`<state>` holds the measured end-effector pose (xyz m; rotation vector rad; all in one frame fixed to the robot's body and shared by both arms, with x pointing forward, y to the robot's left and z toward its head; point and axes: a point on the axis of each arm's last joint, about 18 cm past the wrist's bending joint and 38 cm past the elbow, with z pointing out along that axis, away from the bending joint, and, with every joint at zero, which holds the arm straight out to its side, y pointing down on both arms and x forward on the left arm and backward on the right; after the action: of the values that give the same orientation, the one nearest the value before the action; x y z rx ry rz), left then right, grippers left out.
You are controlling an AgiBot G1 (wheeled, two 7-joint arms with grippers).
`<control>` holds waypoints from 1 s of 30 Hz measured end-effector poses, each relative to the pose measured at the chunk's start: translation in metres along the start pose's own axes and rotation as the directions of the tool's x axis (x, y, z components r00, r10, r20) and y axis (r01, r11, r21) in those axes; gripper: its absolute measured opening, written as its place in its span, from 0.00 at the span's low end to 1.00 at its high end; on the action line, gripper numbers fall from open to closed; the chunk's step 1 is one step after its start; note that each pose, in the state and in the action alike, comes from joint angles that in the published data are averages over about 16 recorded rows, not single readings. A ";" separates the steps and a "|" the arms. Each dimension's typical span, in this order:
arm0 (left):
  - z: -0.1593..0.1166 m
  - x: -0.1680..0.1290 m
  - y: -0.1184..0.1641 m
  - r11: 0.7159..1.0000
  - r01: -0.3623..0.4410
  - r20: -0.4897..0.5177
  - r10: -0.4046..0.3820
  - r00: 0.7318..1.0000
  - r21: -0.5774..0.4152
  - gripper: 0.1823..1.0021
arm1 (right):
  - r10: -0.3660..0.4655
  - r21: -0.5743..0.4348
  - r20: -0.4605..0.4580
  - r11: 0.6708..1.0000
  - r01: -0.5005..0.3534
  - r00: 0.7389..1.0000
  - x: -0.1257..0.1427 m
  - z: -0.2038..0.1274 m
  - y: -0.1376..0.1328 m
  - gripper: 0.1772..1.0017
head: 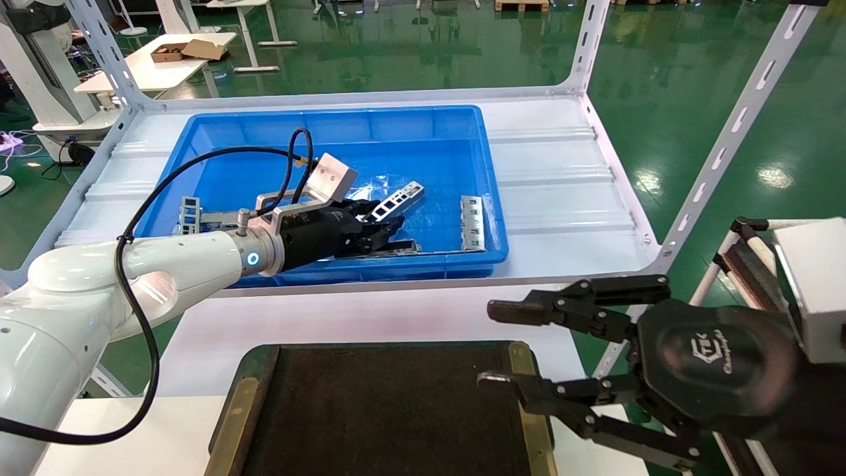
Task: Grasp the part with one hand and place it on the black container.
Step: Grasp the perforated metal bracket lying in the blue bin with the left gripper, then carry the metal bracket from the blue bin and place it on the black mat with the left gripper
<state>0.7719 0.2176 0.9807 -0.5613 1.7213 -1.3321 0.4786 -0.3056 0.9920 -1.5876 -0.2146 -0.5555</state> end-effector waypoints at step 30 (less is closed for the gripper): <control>-0.066 0.028 -0.050 0.965 0.056 -0.376 0.047 0.926 0.258 0.17 | 0.000 0.000 0.000 1.000 0.000 1.000 0.000 0.000 0.000 0.02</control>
<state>0.6946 0.2149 1.0207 -0.1576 1.7991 -1.7275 0.4786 -0.3056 0.9920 -1.5876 -0.2146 -0.5555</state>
